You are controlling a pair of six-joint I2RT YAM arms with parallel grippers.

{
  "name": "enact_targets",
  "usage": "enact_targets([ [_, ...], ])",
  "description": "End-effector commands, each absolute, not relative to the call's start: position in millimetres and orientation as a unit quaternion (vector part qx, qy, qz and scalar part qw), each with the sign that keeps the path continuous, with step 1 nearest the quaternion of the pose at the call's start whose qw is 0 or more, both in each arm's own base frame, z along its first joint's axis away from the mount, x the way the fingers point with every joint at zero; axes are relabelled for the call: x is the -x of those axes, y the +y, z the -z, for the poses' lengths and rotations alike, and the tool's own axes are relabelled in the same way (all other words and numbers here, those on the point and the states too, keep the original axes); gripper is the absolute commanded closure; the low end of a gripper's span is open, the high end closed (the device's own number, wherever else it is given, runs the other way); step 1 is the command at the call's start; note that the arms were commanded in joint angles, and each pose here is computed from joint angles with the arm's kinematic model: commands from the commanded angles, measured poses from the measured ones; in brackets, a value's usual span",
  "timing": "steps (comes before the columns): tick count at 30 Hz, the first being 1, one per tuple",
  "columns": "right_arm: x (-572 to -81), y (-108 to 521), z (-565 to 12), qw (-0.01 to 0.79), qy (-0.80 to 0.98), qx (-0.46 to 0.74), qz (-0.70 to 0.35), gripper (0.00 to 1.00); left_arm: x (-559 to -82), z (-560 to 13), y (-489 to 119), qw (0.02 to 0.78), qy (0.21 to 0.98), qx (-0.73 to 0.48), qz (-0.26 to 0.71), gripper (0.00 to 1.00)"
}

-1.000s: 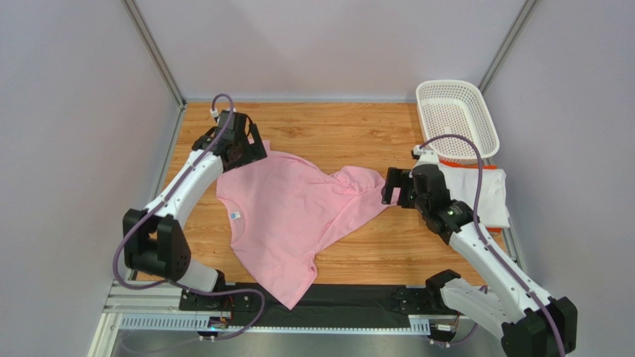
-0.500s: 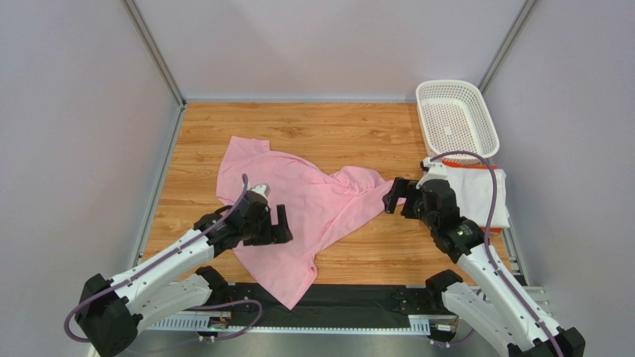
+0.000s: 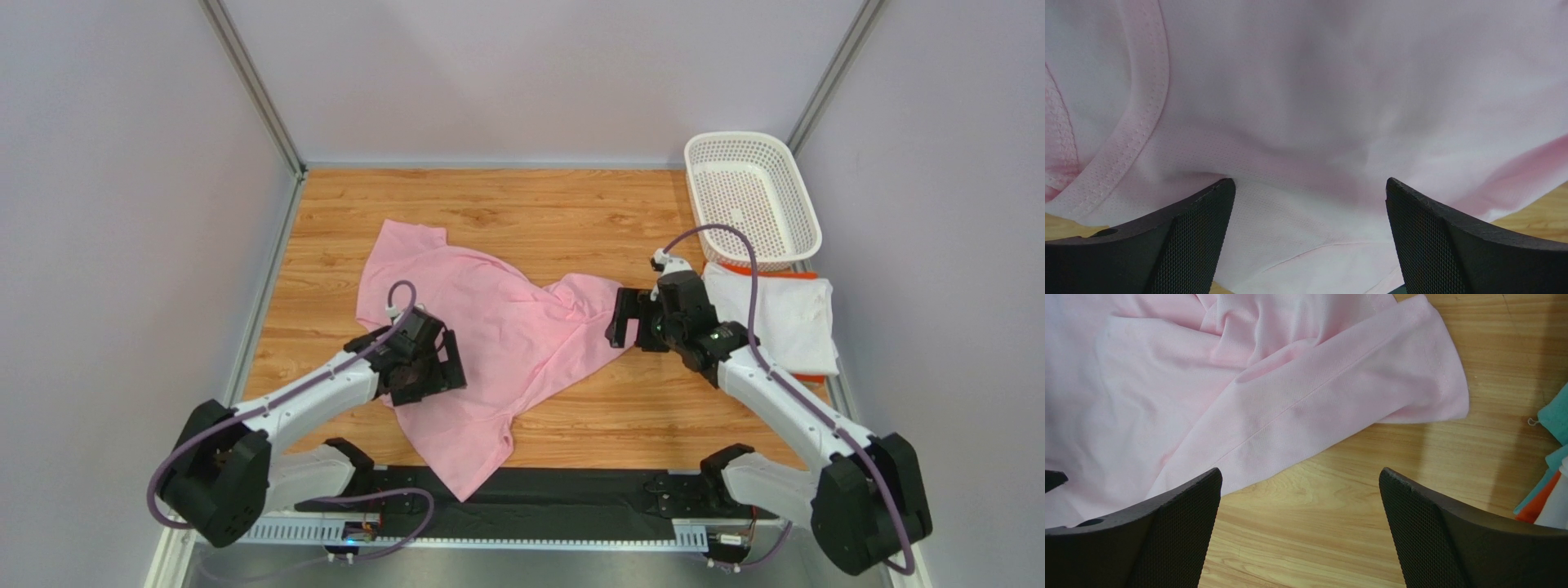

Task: Fold and stack the t-shirts
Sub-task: Flatten the tshirt out

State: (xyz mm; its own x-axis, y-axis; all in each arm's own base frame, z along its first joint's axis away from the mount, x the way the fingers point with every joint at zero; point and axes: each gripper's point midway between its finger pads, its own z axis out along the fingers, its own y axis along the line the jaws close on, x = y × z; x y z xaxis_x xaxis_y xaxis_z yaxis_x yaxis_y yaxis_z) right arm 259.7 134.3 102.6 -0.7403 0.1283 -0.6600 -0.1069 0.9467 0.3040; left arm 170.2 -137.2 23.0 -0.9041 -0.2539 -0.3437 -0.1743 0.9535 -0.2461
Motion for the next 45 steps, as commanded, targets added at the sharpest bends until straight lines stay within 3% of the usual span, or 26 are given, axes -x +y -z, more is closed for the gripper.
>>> enact_targets([
  [1, -290.0, 147.2, -126.2, 0.388, 0.905, 0.002, -0.173, 0.00, -194.5, -15.0, -123.7, 0.191, 0.969, 0.134, 0.083, 0.00],
  [9, -327.8, 160.1, -110.0, 0.360, 0.921, 0.080, -0.128, 0.00, -256.3, -19.5, -101.8, 0.203, 0.965, 0.159, 0.041, 0.00],
  [16, -317.3, 149.1, -94.5, 0.332, 0.930, 0.121, -0.100, 0.00, -313.5, -52.6, -75.9, 0.240, 0.951, 0.195, 0.010, 0.00],
  [21, -298.5, 145.5, -72.5, 0.290, 0.942, 0.111, -0.125, 0.00, -306.2, -80.3, -82.4, 0.265, 0.945, 0.184, 0.047, 0.00],
  [25, -298.8, 142.0, -63.3, 0.280, 0.947, 0.103, -0.117, 0.01, -273.1, -98.6, -92.8, 0.284, 0.933, 0.188, 0.116, 0.00],
  [30, -316.4, 130.0, -56.0, 0.275, 0.951, 0.087, -0.111, 0.03, -227.6, -84.8, -100.2, 0.283, 0.921, 0.200, 0.178, 0.00],
  [37, -333.9, 129.4, -44.1, 0.265, 0.953, 0.084, -0.124, 0.04, -203.5, -64.1, -91.7, 0.273, 0.925, 0.204, 0.167, 0.00],
  [42, -337.3, 140.0, -39.5, 0.249, 0.950, 0.084, -0.167, 0.28, -200.8, -54.8, -89.1, 0.260, 0.930, 0.208, 0.155, 0.00],
  [45, -334.4, 143.5, -45.6, 0.254, 0.946, 0.088, -0.180, 0.57, -201.1, -52.1, -87.3, 0.256, 0.932, 0.212, 0.148, 0.00],
])
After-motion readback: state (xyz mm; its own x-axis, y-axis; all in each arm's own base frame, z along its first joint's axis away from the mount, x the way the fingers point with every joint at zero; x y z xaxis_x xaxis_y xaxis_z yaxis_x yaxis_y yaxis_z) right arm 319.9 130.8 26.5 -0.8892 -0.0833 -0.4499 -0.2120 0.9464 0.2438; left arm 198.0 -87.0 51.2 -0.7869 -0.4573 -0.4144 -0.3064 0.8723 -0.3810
